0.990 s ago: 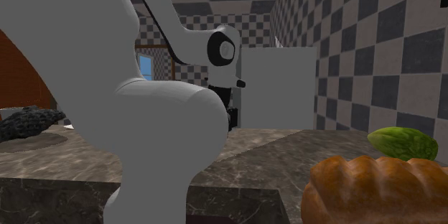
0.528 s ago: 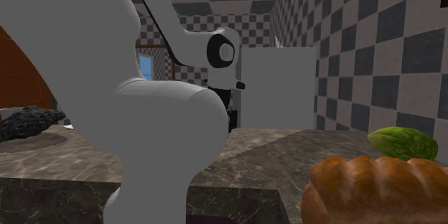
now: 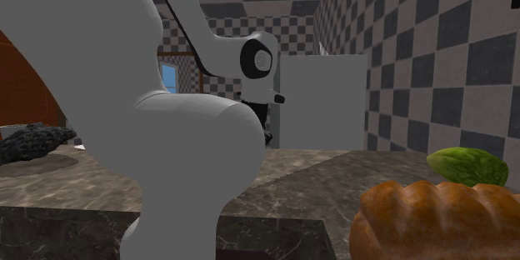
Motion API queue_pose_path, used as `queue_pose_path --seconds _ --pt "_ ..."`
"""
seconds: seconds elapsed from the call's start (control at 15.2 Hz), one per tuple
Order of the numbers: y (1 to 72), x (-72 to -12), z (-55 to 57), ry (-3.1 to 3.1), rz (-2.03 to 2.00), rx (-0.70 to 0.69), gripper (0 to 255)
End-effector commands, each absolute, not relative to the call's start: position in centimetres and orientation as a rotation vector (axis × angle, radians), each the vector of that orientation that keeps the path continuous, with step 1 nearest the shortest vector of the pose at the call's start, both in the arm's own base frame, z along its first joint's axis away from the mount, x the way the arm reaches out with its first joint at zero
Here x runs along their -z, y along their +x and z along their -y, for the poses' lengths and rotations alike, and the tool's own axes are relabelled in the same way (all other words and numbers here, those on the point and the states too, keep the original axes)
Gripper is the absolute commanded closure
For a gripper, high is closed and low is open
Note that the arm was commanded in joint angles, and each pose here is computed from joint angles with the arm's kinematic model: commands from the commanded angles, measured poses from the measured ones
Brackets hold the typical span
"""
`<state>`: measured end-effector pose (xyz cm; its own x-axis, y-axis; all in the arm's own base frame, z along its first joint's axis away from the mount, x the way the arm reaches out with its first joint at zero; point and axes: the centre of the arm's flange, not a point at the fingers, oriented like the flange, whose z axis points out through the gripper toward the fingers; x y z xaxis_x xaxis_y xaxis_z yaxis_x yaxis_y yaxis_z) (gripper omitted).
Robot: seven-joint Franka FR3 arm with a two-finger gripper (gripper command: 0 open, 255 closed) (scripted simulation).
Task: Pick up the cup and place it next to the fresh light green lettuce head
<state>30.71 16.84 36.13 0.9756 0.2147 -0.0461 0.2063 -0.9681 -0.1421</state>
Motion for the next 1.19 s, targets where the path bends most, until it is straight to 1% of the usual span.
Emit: queue_pose_path --seconds 0.0,0.13,1.12 --pt "30.7 -36.1 -16.9 -2.986 0.321 -0.095 255" --pt "30.7 -36.1 -16.8 -2.986 0.321 -0.094 255" --pt "30.7 -44.0 -16.8 -2.986 0.321 -0.094 255"
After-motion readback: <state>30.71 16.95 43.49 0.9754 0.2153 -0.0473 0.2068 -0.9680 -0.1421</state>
